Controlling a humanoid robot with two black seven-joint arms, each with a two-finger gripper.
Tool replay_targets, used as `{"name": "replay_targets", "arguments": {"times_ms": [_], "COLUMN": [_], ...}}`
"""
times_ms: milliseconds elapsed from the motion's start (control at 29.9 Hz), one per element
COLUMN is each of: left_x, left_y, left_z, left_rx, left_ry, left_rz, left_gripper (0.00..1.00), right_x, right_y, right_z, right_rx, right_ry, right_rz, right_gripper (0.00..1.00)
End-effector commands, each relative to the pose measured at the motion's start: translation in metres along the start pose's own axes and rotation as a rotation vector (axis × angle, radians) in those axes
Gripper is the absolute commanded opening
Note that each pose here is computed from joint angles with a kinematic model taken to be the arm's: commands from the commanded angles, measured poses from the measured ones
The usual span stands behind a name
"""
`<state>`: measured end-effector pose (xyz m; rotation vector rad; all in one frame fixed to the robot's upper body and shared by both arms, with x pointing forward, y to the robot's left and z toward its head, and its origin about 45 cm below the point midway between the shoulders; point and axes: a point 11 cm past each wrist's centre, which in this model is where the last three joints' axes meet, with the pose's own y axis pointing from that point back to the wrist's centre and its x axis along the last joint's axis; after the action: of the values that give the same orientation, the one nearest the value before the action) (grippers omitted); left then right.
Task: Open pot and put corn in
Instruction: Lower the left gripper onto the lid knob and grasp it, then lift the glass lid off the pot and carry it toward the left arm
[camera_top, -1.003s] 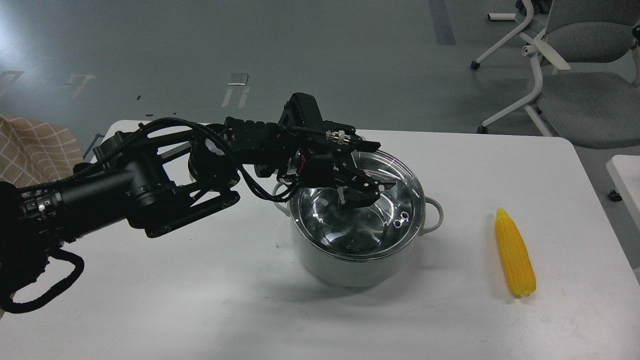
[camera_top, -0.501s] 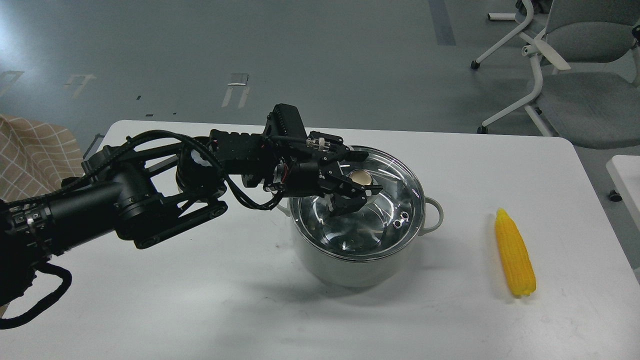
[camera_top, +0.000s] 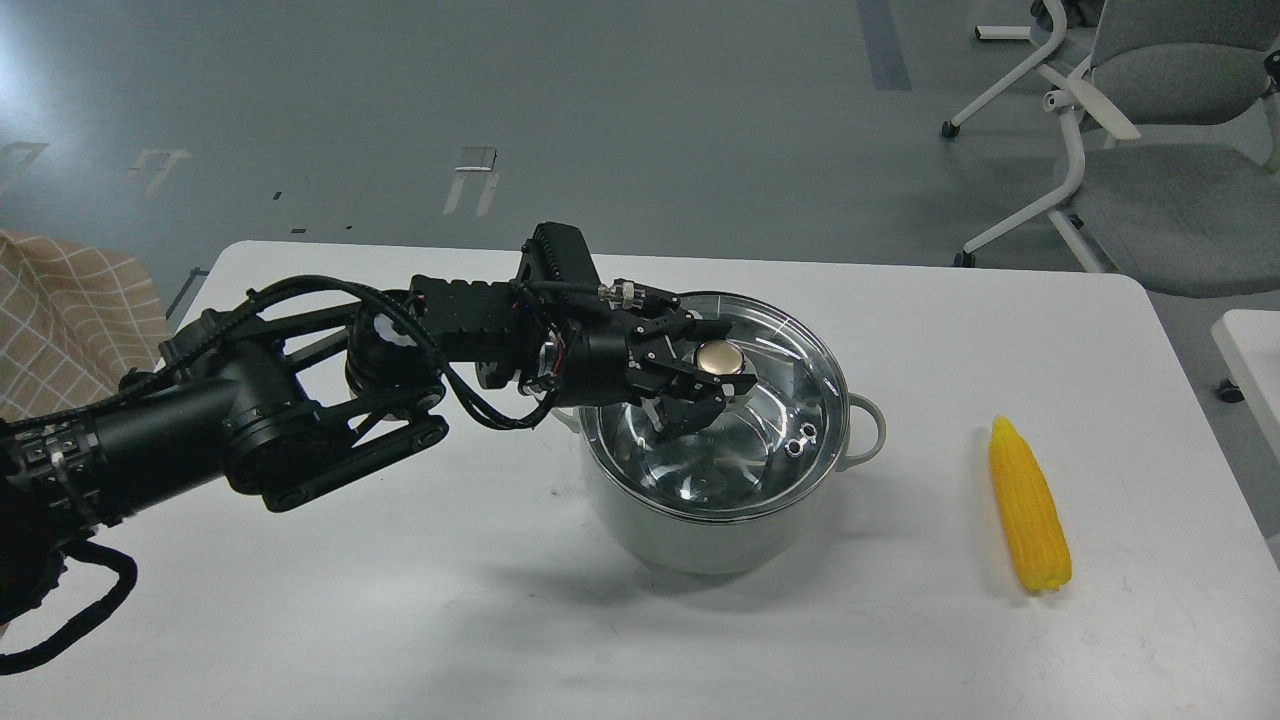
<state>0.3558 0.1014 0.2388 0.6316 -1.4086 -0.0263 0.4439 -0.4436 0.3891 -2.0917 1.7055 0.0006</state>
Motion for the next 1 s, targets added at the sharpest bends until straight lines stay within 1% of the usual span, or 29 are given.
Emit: {"name": "replay_targets", "arguments": {"times_ms": [0, 401, 802, 869, 969], "left_x": [0.001, -0.001, 0.016, 0.022, 0.03], "left_y": [0.0, 0.0, 0.001, 0.003, 0.018], "left_z": [0.0, 0.001, 0.004, 0.002, -0.008], "left_rx": [-0.002, -0.006, -0.03, -0.029, -0.001], "left_ry": [-0.001, 0.002, 0.021, 0.036, 0.033], "left_rz": [0.004, 0.002, 0.051, 0.067, 0.08], "left_gripper": [0.43, 0.43, 0.42, 0.42, 0.42], "right_x": [0.0, 0.0, 0.001, 0.0, 0.0], "right_y": [0.0, 0.0, 0.001, 0.0, 0.0], "right_z": [0.0, 0.0, 0.001, 0.001, 0.001], "right_rx": [0.0, 0.0, -0.003, -0.001, -0.002], "right_ry": [0.0, 0.0, -0.001, -0.001, -0.001], "right_rz": [0.001, 0.001, 0.006, 0.004, 0.003], "right_gripper": [1.0, 1.0, 1.0, 1.0, 1.0]}}
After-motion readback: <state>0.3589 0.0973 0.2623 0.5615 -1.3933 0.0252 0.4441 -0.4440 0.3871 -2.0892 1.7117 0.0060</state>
